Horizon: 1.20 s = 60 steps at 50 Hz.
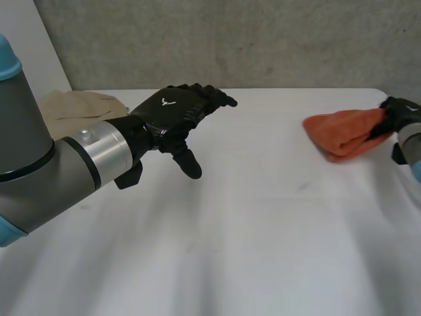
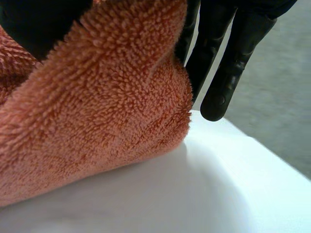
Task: Fold the laundry.
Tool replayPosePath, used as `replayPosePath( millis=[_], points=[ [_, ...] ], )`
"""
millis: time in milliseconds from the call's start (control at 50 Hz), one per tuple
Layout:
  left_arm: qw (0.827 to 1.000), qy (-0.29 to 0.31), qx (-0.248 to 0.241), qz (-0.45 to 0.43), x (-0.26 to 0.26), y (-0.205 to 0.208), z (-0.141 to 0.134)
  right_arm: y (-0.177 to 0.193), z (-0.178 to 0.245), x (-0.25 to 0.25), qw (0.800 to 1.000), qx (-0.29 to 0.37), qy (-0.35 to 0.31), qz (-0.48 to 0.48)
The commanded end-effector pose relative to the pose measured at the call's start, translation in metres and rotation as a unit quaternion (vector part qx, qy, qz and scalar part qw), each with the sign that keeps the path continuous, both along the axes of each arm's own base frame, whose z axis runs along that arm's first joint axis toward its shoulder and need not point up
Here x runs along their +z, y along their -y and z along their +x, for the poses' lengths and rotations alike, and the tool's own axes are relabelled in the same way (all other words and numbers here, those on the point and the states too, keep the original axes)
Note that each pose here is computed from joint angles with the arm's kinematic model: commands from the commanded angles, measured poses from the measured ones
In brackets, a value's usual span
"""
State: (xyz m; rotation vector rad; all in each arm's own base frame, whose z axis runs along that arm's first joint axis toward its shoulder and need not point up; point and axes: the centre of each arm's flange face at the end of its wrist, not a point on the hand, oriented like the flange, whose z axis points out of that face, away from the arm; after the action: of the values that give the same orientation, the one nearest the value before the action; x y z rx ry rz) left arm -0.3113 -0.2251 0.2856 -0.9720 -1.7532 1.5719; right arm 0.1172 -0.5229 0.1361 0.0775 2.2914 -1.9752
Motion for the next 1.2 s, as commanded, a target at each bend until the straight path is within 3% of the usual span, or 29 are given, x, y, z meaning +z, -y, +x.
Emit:
replayPosePath(
  millis=[20,140,300,400,460,540,560,620,640,700,760,820,840,900,920,1000,1060,1120,1200],
  points=[
    [1.0,0.001,-0.001,0.003,-0.002,0.0,0.0,0.025,-0.064,-0.009,0.998,-0.057,-0.027,-0.019],
    [1.0,0.002,-0.002,0.003,-0.002,-0.001,-0.001,0.027,-0.095,-0.017,0.996,-0.079,-0.036,-0.012],
    [1.0,0.001,-0.001,0.005,-0.004,0.001,-0.002,0.023,-0.093,-0.028,0.997,-0.053,-0.052,0.017],
    [1.0,0.002,-0.004,0.006,-0.004,0.0,-0.003,0.016,-0.103,-0.015,0.988,-0.086,-0.122,0.042],
    [1.0,0.001,-0.006,0.003,-0.002,-0.002,-0.004,0.013,-0.126,0.002,0.969,-0.123,-0.208,0.051],
    [1.0,0.0,-0.006,0.001,0.0,-0.003,-0.004,0.009,-0.146,0.018,0.928,-0.143,-0.336,0.072],
    [1.0,-0.001,-0.005,0.0,0.0,-0.002,-0.003,0.008,-0.146,0.027,0.907,-0.141,-0.389,0.077],
    [1.0,-0.002,-0.005,-0.002,0.002,-0.002,-0.003,0.01,-0.148,0.044,0.874,-0.145,-0.46,0.063],
    [1.0,-0.001,-0.006,-0.003,0.002,-0.003,-0.004,0.013,-0.15,0.059,0.854,-0.16,-0.494,0.04],
    [1.0,-0.003,-0.003,-0.008,0.005,-0.002,-0.002,0.017,-0.152,0.098,0.837,-0.201,-0.509,-0.021],
    [1.0,-0.007,0.008,-0.017,0.011,0.0,0.001,0.012,-0.143,0.126,0.835,-0.209,-0.507,-0.054],
    [0.999,-0.013,0.032,-0.034,0.018,0.005,0.005,0.003,-0.096,0.155,0.854,-0.173,-0.479,-0.104],
    [0.997,-0.016,0.053,-0.044,0.022,0.012,0.009,-0.004,-0.061,0.163,0.872,-0.132,-0.452,-0.132],
    [0.993,-0.024,0.098,-0.064,0.027,0.03,0.021,-0.019,-0.013,0.166,0.9,-0.059,-0.402,-0.156],
    [0.988,-0.027,0.131,-0.078,0.03,0.044,0.032,-0.032,0.014,0.162,0.918,-0.009,-0.364,-0.158],
    [0.974,-0.032,0.196,-0.11,0.036,0.081,0.064,-0.072,0.065,0.146,0.944,0.106,-0.282,-0.138],
    [0.965,-0.035,0.229,-0.126,0.038,0.103,0.084,-0.106,0.098,0.146,0.943,0.174,-0.248,-0.134],
    [0.953,-0.025,0.273,-0.132,0.023,0.14,0.113,-0.152,0.141,0.132,0.929,0.257,-0.235,-0.125],
    [0.938,0.026,0.31,-0.152,-0.003,0.18,0.144,-0.195,0.172,0.098,0.914,0.322,-0.231,-0.089]
  ],
)
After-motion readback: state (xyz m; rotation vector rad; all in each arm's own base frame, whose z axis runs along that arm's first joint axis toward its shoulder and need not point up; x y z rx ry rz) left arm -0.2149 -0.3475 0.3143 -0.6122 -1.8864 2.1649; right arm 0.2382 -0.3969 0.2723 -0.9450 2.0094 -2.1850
